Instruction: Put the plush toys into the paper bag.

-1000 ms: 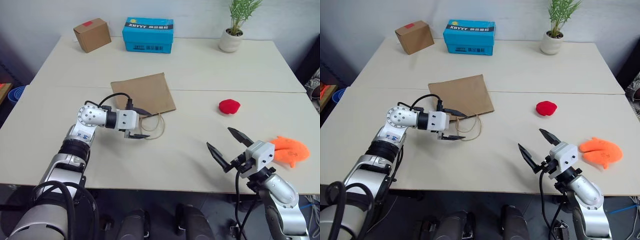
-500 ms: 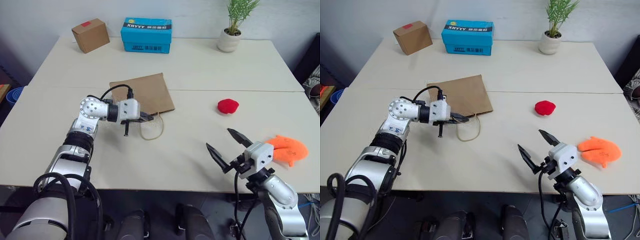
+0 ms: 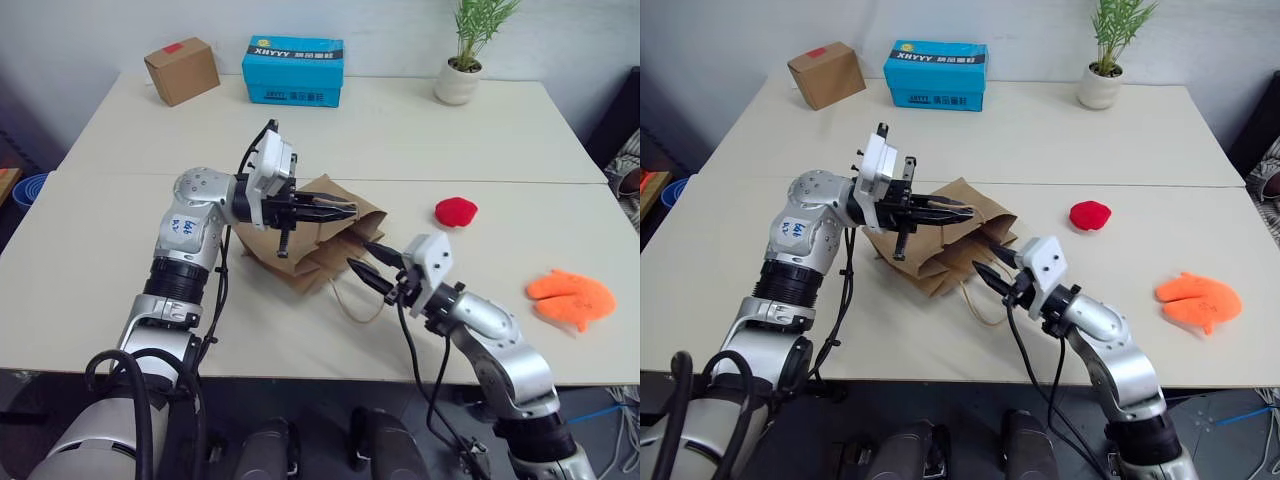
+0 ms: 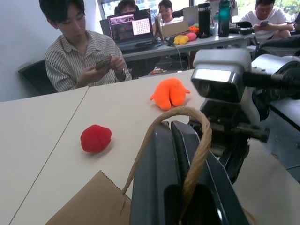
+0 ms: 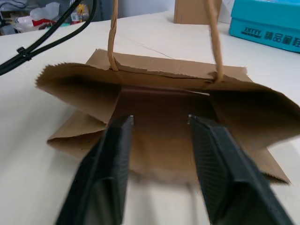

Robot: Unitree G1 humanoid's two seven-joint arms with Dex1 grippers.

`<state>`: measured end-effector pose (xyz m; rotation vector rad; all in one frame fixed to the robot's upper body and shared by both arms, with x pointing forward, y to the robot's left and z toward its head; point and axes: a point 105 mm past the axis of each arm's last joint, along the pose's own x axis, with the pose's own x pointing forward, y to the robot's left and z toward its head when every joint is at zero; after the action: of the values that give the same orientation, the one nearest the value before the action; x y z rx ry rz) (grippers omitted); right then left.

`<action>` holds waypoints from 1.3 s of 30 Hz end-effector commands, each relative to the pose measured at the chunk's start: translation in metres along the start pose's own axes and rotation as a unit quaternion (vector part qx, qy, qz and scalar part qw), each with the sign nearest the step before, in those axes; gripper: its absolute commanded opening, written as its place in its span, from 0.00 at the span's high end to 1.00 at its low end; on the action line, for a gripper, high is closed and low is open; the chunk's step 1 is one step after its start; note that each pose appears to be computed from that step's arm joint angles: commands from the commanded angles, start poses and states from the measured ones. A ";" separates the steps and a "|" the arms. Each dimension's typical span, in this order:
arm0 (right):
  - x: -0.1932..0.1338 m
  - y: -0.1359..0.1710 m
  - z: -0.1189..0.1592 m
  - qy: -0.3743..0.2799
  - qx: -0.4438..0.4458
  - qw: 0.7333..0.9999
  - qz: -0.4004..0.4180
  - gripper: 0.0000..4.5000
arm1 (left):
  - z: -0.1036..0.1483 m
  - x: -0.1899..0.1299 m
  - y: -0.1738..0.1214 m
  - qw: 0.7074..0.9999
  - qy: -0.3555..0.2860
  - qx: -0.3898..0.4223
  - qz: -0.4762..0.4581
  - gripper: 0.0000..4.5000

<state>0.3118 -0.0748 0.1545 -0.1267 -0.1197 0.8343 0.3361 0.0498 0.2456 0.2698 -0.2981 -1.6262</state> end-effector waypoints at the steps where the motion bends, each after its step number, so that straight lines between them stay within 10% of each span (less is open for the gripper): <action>1: 0.019 -0.004 -0.009 0.027 -0.003 0.999 -0.019 0.89 | 0.017 0.008 -0.006 0.999 -0.035 0.011 -0.008 1.00; 11: 0.056 -0.008 -0.034 0.069 -0.010 0.997 -0.019 0.99 | 0.034 0.012 -0.011 0.997 -0.075 -0.008 -0.012 1.00; 30: 0.022 -0.010 -0.081 0.193 -0.015 0.981 -0.033 0.99 | 0.108 -0.008 0.004 0.976 -0.217 -0.020 -0.001 1.00; 39: 0.019 -0.007 -0.035 0.085 0.011 0.996 -0.030 0.99 | 0.059 0.010 -0.006 0.984 -0.169 -0.017 0.047 1.00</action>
<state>0.3406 -0.0667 0.1038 -0.2713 0.1101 0.7526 0.3143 0.0438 0.2889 -0.1077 -0.4702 -1.5945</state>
